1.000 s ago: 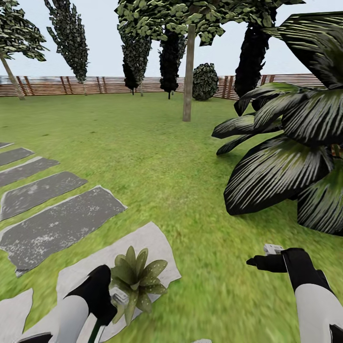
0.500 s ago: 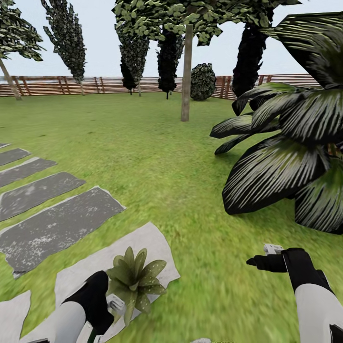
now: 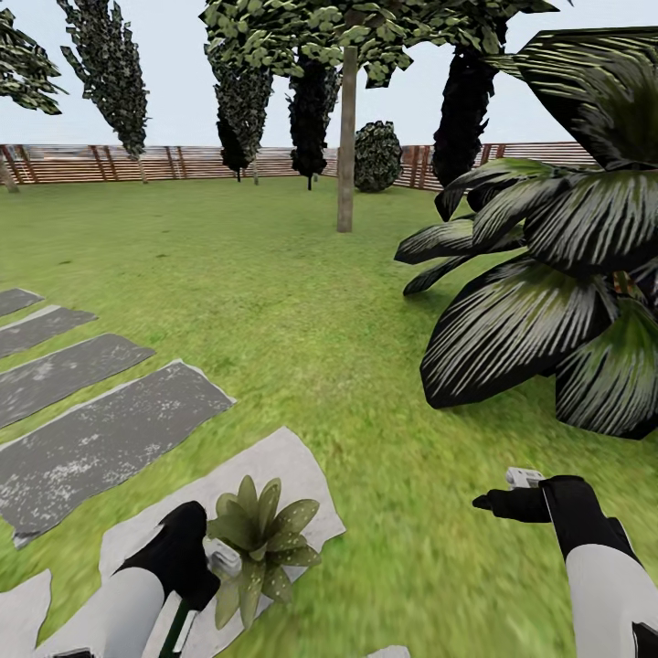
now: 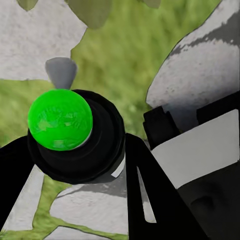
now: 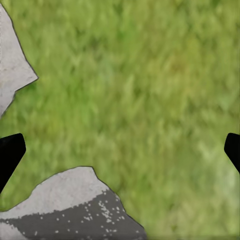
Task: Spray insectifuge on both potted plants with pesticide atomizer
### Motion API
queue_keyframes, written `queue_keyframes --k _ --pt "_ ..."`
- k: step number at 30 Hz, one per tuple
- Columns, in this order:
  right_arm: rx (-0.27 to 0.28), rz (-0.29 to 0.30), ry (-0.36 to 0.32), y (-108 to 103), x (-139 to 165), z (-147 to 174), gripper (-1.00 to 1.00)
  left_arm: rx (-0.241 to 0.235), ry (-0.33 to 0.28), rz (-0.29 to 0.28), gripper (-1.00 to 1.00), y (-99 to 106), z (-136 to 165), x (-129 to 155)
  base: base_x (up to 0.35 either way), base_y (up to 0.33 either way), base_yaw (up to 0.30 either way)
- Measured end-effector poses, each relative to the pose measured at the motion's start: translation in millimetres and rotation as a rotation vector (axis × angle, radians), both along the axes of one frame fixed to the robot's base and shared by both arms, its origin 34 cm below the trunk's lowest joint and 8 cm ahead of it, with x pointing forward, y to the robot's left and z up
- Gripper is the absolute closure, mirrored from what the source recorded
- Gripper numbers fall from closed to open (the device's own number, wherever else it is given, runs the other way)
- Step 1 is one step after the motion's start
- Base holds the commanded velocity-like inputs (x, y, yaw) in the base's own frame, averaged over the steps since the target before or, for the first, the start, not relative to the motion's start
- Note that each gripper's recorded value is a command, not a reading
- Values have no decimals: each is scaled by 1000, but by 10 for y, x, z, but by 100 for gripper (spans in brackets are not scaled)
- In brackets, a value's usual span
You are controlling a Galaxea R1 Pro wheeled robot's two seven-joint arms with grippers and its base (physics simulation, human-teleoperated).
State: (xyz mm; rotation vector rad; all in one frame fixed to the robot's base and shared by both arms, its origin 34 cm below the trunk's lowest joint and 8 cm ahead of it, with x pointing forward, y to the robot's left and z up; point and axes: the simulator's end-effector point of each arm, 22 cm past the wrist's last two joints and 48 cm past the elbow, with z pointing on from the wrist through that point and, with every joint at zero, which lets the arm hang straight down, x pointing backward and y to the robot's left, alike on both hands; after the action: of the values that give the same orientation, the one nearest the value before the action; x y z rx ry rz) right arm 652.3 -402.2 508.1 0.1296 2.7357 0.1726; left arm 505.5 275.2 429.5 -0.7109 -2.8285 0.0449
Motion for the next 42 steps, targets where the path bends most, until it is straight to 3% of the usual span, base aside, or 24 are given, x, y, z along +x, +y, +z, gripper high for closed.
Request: queue_keyframes --k 19,30,35,42 --pt "0 0 0 0 0 -1 -100 6 -102 4 100 12 291 559 0 0 0" --pt "0 0 0 0 0 -1 -100 -36 -115 10 100 -82 429 733 0 0 0" --pt "0 0 0 1 0 -1 -100 -37 -154 9 100 -84 579 965 0 0 0" --pt "1 0 0 3 0 -1 -100 -4 -111 70 100 -43 590 877 0 0 -49"
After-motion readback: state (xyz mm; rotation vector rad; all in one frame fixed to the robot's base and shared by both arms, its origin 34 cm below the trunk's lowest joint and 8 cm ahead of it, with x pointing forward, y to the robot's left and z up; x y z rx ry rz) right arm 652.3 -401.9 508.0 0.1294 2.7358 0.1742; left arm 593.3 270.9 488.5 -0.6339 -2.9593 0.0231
